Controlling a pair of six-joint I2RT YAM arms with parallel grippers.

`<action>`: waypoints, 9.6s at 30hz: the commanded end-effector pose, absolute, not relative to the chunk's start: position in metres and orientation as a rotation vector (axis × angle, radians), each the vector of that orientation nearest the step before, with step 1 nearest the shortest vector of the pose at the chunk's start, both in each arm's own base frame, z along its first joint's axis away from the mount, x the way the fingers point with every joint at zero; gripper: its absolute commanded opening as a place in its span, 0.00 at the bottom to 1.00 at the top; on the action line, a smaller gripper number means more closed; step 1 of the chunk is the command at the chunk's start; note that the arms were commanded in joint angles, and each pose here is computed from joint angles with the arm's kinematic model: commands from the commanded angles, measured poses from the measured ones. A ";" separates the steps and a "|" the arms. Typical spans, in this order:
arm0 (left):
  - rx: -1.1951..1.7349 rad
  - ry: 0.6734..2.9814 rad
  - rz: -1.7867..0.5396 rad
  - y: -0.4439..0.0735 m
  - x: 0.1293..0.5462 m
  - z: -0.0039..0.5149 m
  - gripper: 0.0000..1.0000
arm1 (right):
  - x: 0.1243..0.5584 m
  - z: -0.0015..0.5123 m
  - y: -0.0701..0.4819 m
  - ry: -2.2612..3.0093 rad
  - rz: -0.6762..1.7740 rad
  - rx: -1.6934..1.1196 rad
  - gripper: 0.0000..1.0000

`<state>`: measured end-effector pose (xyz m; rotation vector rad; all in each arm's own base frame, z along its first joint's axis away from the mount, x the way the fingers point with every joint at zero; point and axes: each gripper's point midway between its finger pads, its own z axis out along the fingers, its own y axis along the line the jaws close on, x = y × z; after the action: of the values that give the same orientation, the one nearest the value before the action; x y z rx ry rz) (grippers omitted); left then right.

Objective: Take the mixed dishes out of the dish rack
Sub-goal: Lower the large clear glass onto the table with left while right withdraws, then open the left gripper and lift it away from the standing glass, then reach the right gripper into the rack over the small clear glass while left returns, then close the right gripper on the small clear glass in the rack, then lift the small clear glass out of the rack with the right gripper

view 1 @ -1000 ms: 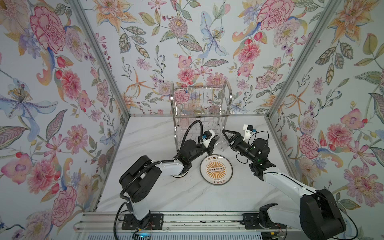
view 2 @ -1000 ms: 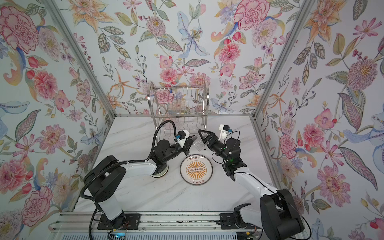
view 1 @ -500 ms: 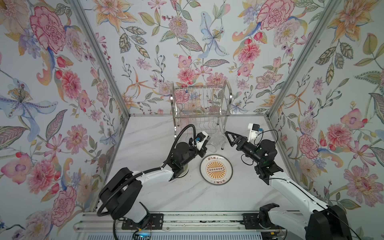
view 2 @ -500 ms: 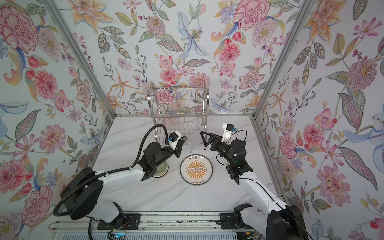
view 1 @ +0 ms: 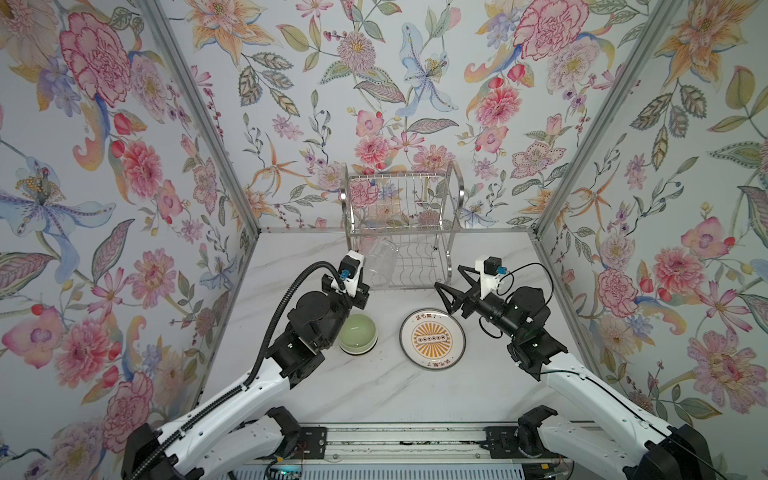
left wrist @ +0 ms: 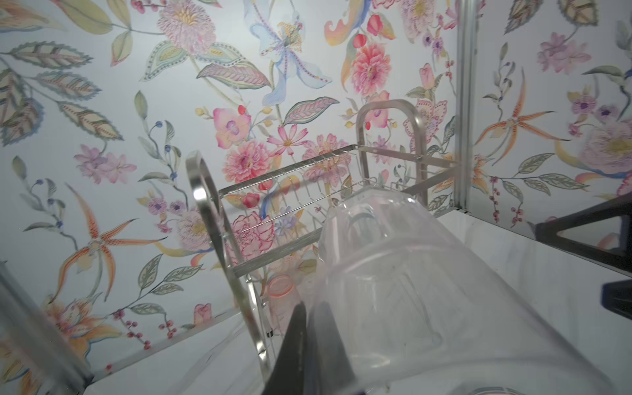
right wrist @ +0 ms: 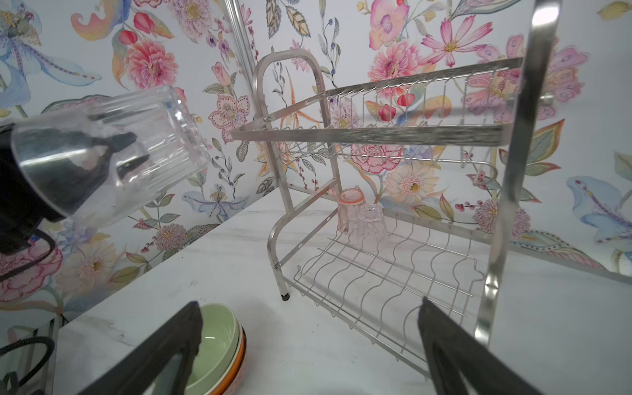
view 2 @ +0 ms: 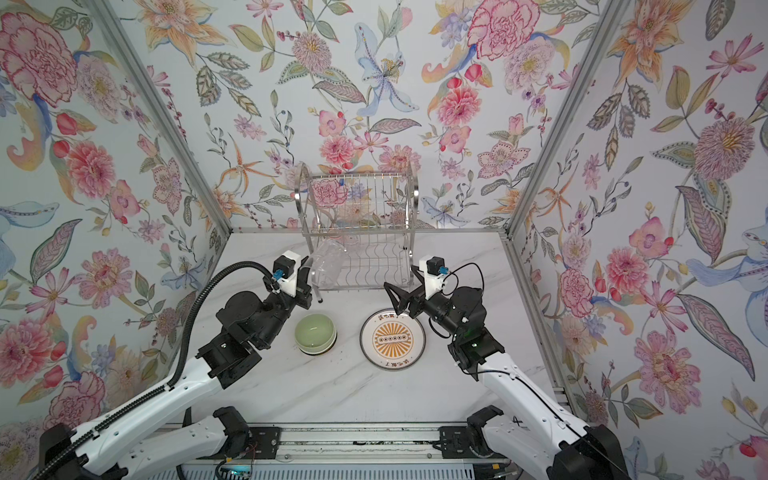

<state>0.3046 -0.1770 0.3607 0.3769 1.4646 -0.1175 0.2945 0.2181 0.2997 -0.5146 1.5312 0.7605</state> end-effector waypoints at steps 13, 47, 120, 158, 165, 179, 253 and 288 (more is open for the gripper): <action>-0.033 1.992 0.267 -0.009 0.340 0.302 0.00 | 0.275 0.285 0.262 1.483 0.719 -0.754 0.99; -0.098 2.744 0.411 0.129 0.385 0.108 0.00 | 0.259 0.265 0.276 1.605 0.684 -0.873 0.99; -0.061 2.166 0.065 0.082 0.388 0.275 1.00 | 0.287 0.253 0.280 1.512 0.477 -0.793 0.99; 0.627 1.624 -0.319 -0.134 0.325 0.238 0.99 | 0.456 0.181 0.333 1.414 0.482 -0.845 0.96; 0.670 1.621 -0.325 -0.143 0.323 0.231 0.99 | 0.490 0.162 0.343 1.410 0.481 -0.874 0.96; 0.708 1.615 -0.229 -0.141 0.320 0.235 0.99 | 0.544 0.125 0.366 1.424 0.437 -0.952 1.00; 0.832 1.730 -0.111 -0.135 0.325 0.212 0.99 | 0.544 0.121 0.373 1.391 0.544 -1.055 0.67; 0.796 1.719 -0.130 -0.133 0.317 0.213 0.99 | 0.521 0.161 0.373 1.284 0.612 -1.020 0.23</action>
<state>0.3206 -0.1300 0.2039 0.8112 1.7532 -0.1162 0.5278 0.3783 0.1288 -1.0703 1.3307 0.5946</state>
